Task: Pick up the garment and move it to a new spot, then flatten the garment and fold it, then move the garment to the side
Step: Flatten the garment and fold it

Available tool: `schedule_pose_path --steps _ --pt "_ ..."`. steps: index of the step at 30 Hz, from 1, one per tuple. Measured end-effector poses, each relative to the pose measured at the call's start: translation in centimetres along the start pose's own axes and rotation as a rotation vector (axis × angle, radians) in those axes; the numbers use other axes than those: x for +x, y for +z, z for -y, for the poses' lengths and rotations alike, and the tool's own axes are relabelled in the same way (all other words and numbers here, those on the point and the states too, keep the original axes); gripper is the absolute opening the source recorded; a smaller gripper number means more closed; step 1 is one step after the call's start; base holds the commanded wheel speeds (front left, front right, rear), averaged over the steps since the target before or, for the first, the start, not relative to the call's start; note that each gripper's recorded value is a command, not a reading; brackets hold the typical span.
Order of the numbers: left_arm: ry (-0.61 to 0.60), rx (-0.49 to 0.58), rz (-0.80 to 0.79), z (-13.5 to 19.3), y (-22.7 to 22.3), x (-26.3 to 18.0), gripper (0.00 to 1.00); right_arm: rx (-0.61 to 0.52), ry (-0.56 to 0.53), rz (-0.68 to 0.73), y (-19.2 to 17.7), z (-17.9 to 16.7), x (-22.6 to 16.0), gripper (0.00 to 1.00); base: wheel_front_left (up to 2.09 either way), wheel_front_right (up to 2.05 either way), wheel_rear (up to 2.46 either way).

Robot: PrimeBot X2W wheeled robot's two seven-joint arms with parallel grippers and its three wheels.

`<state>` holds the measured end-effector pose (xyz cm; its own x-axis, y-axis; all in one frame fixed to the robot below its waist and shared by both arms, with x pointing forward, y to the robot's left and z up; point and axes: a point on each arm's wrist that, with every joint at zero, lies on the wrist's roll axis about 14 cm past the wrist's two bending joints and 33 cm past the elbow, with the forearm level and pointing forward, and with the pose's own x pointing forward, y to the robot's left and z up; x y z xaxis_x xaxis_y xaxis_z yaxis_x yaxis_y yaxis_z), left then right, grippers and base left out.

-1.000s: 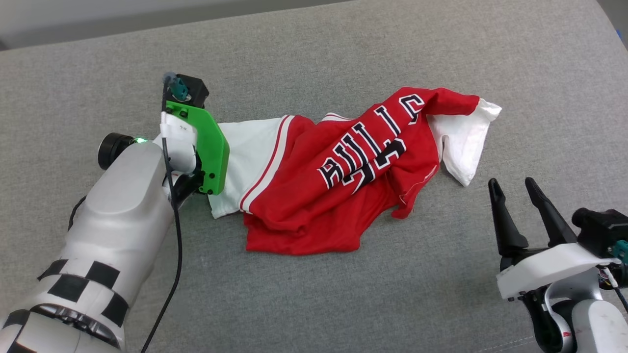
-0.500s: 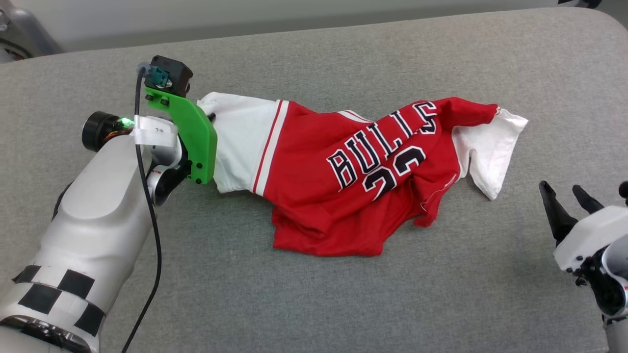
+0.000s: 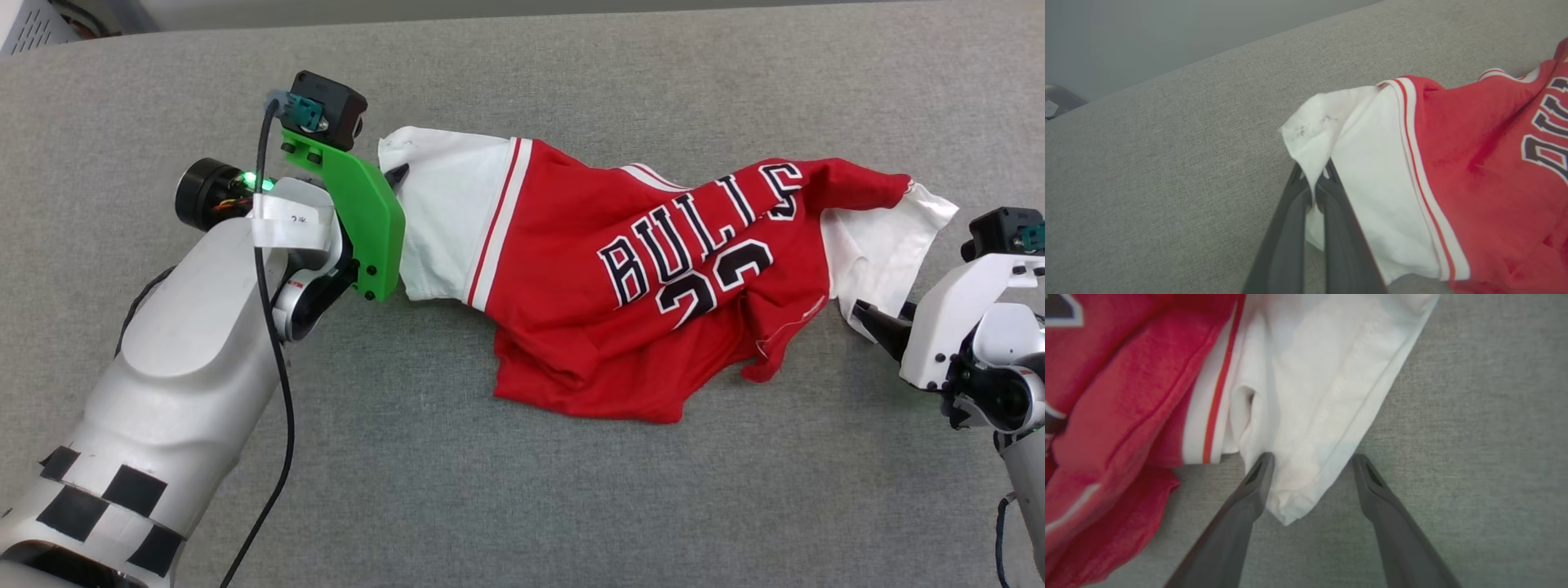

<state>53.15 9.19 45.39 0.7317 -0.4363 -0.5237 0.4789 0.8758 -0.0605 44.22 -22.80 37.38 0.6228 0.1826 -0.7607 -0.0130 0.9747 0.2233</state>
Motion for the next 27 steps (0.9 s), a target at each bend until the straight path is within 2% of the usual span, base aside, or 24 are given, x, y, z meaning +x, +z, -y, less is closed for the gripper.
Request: schedule_pose_path --steps 4,5,6,7,11,16,22,27 --pt "0.007 -0.012 -0.001 -0.4 -0.5 -0.3 0.0 0.034 0.022 -0.114 -1.6 -0.3 1.0 1.0 0.0 0.0 0.0" --pt "0.011 -0.012 0.0 -0.7 -0.5 -0.4 0.0 0.035 0.027 -0.132 -1.7 -0.3 1.1 0.9 0.0 0.0 0.0" --pt "0.019 -0.014 0.001 -0.9 -0.5 -0.5 0.0 0.041 0.034 -0.147 -1.8 -0.5 1.2 0.21 0.0 0.0 0.0" --pt "0.022 -0.015 0.003 -1.1 -0.5 -0.6 0.0 0.045 0.038 -0.156 -1.8 -0.5 1.2 0.0 0.0 0.0 0.0" --pt "0.027 -0.024 0.027 -1.3 0.1 -1.1 0.0 0.04 0.041 -0.16 -1.7 -0.5 1.0 0.0 0.0 0.0 0.0" --pt "0.064 -0.018 0.095 -2.2 1.9 -2.4 0.0 0.021 0.017 -0.077 0.1 0.4 0.1 0.0 0.0 0.0 0.0" --pt "0.134 -0.01 0.196 -4.0 4.6 -4.7 0.0 -0.042 -0.071 0.084 4.4 2.9 -2.5 0.0 0.0 0.0 0.0" --pt "0.208 -0.02 0.276 -5.9 6.7 -7.2 0.0 -0.091 -0.105 0.254 9.3 3.2 -5.3 0.0 0.0 0.0 0.0"
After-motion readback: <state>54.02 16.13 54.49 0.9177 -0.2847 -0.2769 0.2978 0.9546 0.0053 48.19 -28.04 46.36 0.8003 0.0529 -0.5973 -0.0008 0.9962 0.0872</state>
